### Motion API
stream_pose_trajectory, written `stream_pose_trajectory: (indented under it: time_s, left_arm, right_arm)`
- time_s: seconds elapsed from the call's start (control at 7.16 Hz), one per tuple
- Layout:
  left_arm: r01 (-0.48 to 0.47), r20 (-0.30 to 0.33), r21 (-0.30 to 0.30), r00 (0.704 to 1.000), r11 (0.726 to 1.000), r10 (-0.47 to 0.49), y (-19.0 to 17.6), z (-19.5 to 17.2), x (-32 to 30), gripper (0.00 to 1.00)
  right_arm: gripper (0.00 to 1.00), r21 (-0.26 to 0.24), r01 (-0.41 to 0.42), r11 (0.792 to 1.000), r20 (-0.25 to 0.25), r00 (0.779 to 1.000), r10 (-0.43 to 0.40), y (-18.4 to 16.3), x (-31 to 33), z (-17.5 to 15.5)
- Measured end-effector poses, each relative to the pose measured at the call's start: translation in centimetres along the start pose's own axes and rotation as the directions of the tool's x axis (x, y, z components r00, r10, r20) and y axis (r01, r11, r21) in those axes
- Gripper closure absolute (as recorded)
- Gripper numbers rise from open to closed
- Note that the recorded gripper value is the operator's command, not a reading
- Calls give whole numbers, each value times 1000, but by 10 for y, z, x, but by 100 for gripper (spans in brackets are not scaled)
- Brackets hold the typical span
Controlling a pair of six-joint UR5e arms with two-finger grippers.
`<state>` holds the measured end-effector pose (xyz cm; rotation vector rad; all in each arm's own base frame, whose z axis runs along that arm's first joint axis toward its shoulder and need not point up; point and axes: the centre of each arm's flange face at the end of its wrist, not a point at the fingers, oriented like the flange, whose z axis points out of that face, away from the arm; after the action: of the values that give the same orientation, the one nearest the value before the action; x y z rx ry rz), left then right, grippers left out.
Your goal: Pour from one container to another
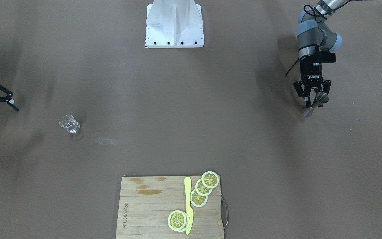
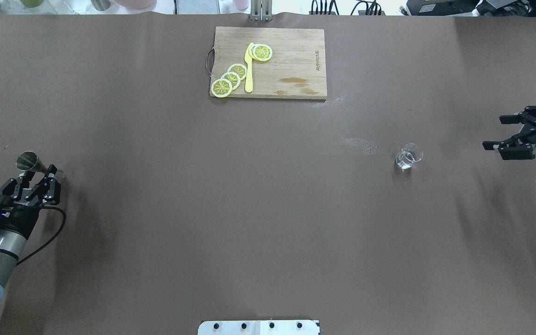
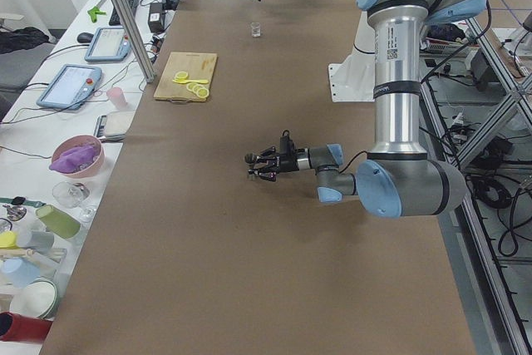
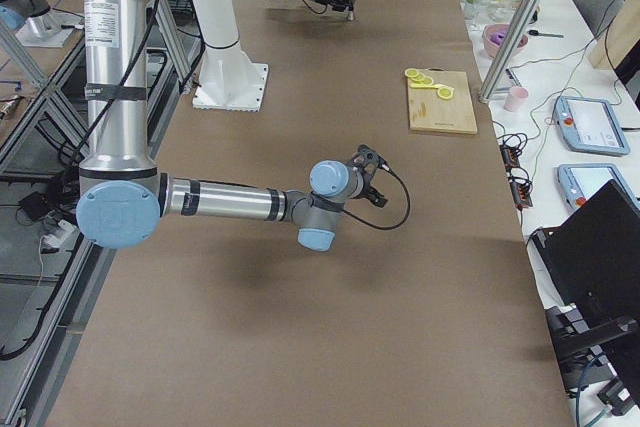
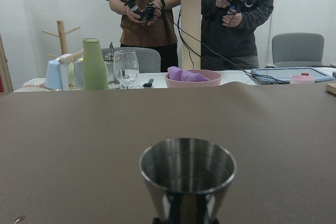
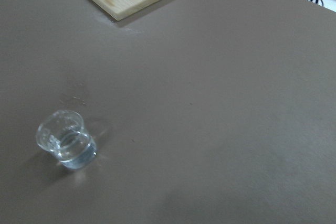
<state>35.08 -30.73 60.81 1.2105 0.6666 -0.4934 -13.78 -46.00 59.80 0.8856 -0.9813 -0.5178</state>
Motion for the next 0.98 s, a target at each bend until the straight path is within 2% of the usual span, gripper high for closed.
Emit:
stream_pose_trajectory:
  time_s: [0.28, 0.42, 0.56, 0.7, 0.84, 0.98]
  left_arm:
    - [0, 0, 1, 1000, 1000, 0, 0, 0, 0, 2]
    - [-1, 1, 1, 1000, 1000, 1, 0, 0, 0, 2]
    - [-1, 1, 2, 1000, 1000, 1, 0, 0, 1, 2]
    - [-1, 0, 2, 1000, 1000, 1, -1, 0, 1, 3]
    - [0, -1, 2, 1000, 1000, 0, -2, 0, 2, 3]
    - [4, -5, 2, 1000, 1000, -4, -5, -1, 5, 3]
  right_arm:
    - [0, -42, -50, 998, -64, 997, 47, 36, 49, -35]
    - [0, -78, -117, 990, -87, 990, 111, 46, 69, -50]
    - [0, -115, -208, 971, -115, 974, 196, 52, 88, -65]
    - [0, -151, -302, 941, -153, 948, 280, 56, 104, -74]
    - [0, -197, -399, 896, -197, 911, 362, 53, 120, -73]
    - [0, -240, -485, 841, -242, 869, 431, 47, 134, -69]
